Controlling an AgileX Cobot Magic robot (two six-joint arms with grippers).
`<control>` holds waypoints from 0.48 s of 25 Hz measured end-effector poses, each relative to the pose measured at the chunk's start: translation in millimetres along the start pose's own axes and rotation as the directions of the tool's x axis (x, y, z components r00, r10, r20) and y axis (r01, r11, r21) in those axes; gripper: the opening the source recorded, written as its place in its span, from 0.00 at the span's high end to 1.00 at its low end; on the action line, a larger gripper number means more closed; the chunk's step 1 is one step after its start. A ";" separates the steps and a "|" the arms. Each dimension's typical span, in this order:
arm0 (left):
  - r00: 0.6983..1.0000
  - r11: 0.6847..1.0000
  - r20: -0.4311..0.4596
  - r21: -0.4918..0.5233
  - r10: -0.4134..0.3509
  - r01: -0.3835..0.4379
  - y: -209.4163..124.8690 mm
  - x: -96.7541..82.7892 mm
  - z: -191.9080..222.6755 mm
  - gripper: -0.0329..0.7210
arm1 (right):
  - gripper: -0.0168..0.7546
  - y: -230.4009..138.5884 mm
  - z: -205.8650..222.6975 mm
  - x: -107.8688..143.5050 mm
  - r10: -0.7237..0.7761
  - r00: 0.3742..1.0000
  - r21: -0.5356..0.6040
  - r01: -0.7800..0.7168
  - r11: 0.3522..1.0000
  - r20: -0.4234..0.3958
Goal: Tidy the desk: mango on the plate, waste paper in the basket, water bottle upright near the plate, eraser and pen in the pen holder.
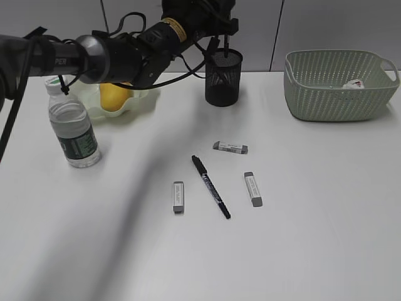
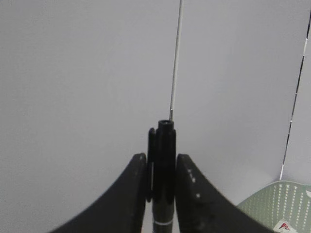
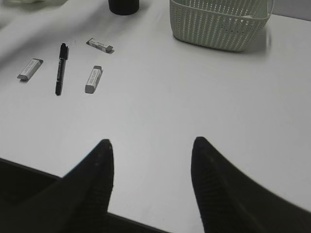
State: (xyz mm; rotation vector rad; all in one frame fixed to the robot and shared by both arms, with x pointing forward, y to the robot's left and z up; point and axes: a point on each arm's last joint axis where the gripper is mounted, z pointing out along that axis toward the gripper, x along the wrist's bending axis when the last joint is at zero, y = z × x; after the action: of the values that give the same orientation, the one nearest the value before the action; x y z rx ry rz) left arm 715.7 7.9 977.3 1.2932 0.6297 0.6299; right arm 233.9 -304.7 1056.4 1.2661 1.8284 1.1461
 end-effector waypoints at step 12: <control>0.998 0.998 0.014 0.011 0.057 -0.057 2.8 -0.7 -0.1 0.76 | 0.44 0.1 0.0 0.0 0.003 1.000 -0.001 -0.003 1.000 0.000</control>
State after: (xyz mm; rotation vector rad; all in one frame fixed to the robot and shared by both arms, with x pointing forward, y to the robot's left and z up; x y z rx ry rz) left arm 714.9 7.9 980.1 1.3285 0.5874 0.6652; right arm 233.9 -304.6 1056.5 1.2684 1.8262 1.1486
